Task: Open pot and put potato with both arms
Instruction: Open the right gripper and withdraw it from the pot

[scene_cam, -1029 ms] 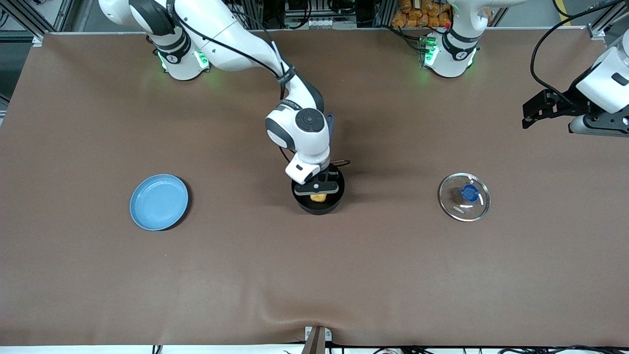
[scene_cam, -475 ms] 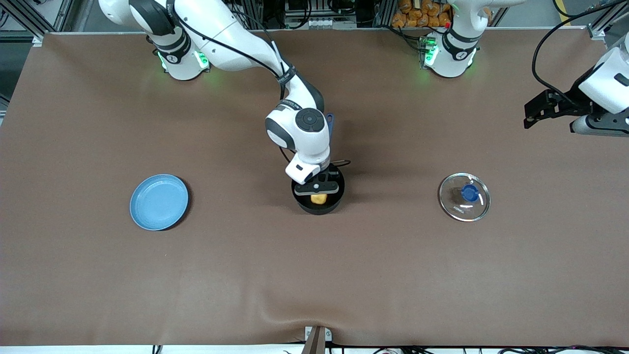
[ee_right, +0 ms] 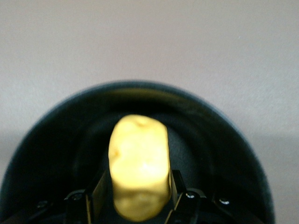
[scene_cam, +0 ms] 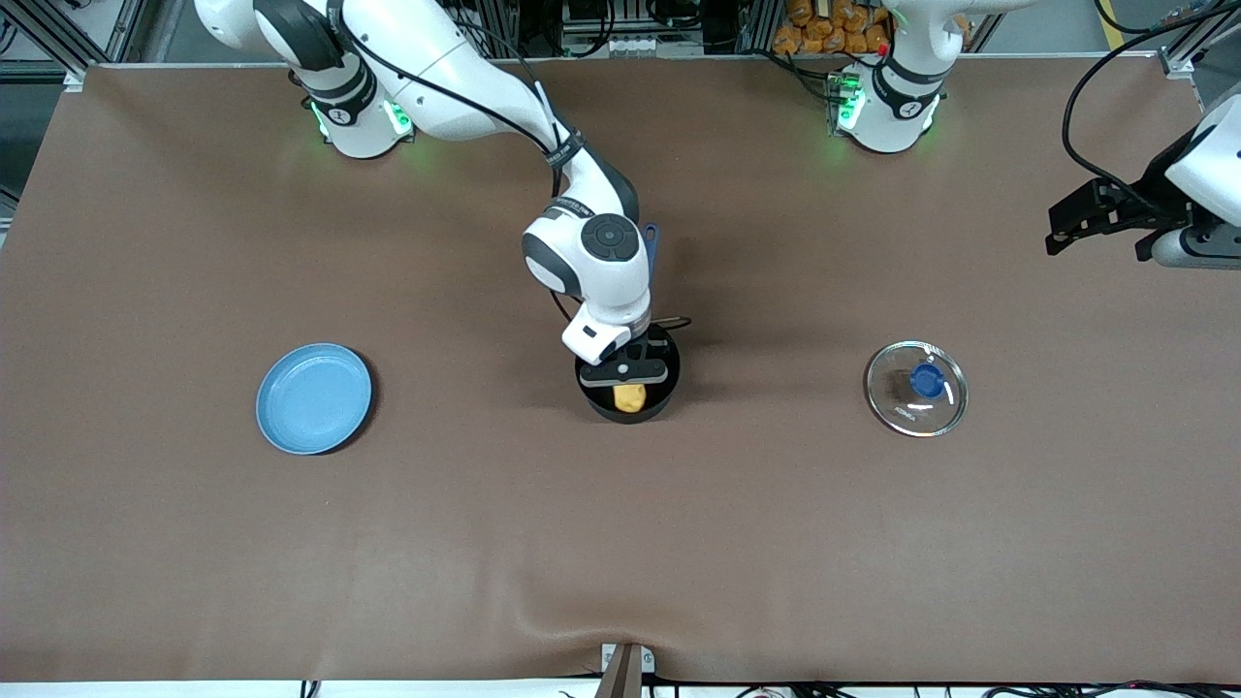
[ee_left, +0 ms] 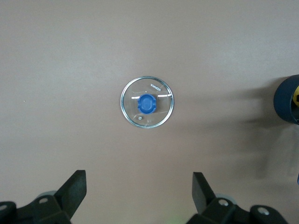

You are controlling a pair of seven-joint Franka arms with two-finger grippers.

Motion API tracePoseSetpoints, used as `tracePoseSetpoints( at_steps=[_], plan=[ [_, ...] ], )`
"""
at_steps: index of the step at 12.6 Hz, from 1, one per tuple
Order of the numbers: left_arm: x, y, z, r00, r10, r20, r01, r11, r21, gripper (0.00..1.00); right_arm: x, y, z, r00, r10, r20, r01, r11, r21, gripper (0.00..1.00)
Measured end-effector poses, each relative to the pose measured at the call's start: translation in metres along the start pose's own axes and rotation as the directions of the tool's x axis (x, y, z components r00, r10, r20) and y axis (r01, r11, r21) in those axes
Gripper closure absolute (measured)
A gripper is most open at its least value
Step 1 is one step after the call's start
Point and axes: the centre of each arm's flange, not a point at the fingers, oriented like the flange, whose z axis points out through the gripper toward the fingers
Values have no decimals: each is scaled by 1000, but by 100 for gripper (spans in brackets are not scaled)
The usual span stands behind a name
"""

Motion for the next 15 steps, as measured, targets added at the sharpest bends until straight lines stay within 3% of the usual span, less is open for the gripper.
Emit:
tracePoseSetpoints(
  at_steps=[5,8,11,12,14,15],
  plan=[
    [-2,4,1,998,-65,14,65,998,1,0,34,14,-71,998,55,-4,-55,998,-7,38],
    [-3,4,2,996,-80,26,80,997,2,0,49,34,-159,990,127,62,-125,991,-39,49],
    [-3,4,2,996,-81,29,81,997,2,0,67,93,-276,977,187,105,-181,981,-71,53],
    [-3,4,2,996,-81,29,81,997,2,0,72,130,-321,976,177,127,-167,982,-83,60],
    [-3,7,2,997,-77,29,77,997,3,0,78,184,-363,977,139,162,-124,987,-101,63],
    [-3,9,2,997,-74,29,73,997,3,0,82,217,-380,976,114,187,-94,989,-112,60]
  ],
)
